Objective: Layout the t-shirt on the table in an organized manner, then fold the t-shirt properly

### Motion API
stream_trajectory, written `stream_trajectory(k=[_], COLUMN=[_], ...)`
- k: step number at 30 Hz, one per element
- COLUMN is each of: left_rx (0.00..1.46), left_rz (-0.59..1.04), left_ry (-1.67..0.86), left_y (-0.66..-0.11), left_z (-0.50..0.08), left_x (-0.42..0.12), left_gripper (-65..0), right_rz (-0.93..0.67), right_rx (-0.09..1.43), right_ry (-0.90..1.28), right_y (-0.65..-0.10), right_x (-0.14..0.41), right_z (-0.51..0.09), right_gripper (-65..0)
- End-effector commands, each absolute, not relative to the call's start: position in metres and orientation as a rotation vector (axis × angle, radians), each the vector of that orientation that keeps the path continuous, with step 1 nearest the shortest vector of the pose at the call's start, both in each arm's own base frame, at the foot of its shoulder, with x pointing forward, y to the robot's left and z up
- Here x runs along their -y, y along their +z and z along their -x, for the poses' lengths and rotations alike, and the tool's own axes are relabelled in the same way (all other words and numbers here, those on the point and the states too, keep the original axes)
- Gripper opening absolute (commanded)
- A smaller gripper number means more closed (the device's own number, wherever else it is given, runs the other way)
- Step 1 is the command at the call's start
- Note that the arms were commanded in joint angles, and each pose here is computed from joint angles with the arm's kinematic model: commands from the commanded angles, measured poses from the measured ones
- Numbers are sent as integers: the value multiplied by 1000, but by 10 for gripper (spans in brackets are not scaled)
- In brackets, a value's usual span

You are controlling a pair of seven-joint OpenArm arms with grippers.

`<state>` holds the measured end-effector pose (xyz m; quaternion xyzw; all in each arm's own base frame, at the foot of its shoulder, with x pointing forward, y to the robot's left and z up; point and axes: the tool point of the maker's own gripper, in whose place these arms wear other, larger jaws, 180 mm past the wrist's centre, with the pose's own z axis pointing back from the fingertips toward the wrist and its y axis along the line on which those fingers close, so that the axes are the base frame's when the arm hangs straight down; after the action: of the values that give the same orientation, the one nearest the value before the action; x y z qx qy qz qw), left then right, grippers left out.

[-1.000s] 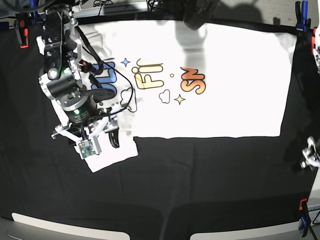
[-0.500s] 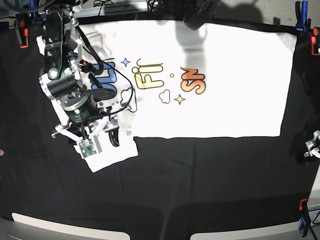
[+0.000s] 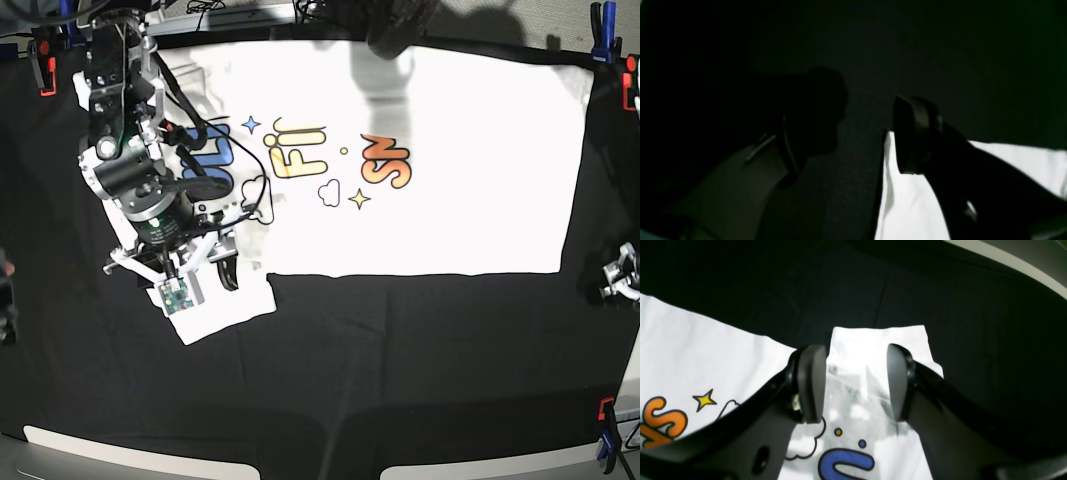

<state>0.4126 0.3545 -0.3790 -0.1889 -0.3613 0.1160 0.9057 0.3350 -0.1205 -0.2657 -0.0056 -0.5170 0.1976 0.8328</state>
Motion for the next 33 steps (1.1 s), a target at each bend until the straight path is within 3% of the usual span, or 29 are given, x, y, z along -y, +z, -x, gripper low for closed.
stream_trajectory(k=[1,13,25,33], left_rx=[820,800,622,549], left_rz=[394,526,625,628], left_ry=[264,349,300,280], left_y=[-358,-382,-425,-429], left_z=[-425,-413,-392,-379], left_x=[-367,-345,-282,-282], left_gripper=[-296,-296,-296,-299], right_rz=[16,19,19,18], right_rx=[1144,1131,1135,1137], right_ry=[419,418,419,419], right_y=[-252,-254,-253,-253], right_x=[121,122,121,121], right_z=[-340,-339,-340,-340], right_gripper=[-364,-364,-364,-364])
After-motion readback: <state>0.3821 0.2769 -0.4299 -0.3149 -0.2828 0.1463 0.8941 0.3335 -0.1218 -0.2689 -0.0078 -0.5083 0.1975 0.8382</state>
